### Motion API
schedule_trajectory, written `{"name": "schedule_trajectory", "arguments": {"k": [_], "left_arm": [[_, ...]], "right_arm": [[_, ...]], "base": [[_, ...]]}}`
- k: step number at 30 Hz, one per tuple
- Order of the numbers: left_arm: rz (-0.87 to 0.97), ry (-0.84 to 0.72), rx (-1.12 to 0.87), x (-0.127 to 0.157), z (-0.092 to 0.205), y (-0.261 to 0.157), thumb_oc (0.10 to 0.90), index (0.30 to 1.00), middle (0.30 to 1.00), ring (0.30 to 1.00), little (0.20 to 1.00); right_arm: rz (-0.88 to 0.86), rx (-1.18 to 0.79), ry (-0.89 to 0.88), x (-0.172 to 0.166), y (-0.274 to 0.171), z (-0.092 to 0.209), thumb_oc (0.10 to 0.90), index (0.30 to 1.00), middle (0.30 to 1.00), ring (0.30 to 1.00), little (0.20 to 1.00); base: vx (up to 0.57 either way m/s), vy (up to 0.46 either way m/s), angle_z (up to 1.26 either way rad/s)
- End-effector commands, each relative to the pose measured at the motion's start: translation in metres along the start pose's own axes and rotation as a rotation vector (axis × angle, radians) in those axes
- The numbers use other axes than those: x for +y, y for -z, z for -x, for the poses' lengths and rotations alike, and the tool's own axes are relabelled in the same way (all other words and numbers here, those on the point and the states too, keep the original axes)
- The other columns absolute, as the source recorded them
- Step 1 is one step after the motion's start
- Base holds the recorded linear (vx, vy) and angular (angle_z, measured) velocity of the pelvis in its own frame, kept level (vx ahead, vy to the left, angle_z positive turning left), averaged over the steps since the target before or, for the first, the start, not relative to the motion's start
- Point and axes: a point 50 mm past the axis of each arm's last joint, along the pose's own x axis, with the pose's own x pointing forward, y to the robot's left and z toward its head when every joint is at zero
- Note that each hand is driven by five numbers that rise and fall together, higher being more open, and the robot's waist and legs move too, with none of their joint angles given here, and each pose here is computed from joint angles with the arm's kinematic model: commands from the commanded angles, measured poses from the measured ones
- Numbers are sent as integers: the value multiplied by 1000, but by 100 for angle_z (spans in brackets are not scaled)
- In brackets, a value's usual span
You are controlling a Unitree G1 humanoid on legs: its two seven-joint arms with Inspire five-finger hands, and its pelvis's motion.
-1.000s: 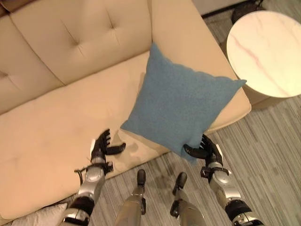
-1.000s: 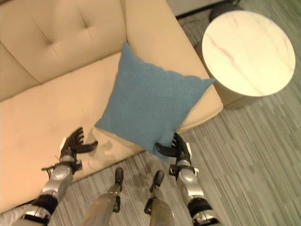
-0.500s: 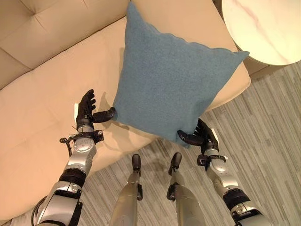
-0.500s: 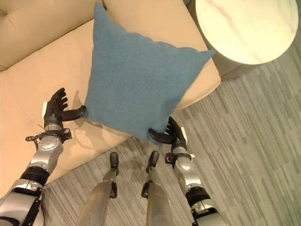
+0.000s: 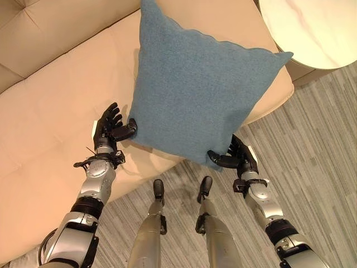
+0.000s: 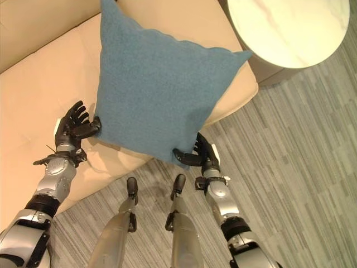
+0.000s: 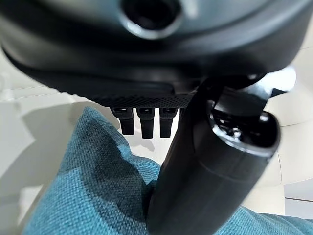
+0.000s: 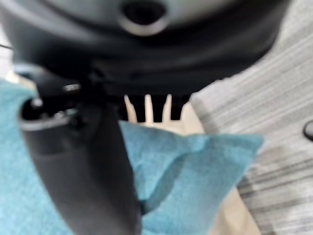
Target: Pick up all the scattered cushions and arrange them neatly on the sofa.
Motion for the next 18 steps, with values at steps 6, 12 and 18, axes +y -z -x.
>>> {"name": "schedule_trajectory", "arguments": {"k": [6, 12, 18], "left_arm": [[399, 9, -141, -20, 0, -18, 800, 900, 900, 900, 900], [571, 19, -118, -36, 5, -10, 800, 900, 900, 900, 900], [481, 119, -72, -49, 7, -2, 800, 900, 900, 900, 900]], "right_arm": [[25, -78, -31, 6, -11, 0, 800, 900, 900, 900, 900], [13, -90, -48, 15, -13, 1, 800, 900, 900, 900, 900], [26, -110, -67, 15, -20, -2, 800, 900, 900, 900, 900]], "base": [[-2, -1, -1], [0, 0, 0], [0, 0, 0]]}}
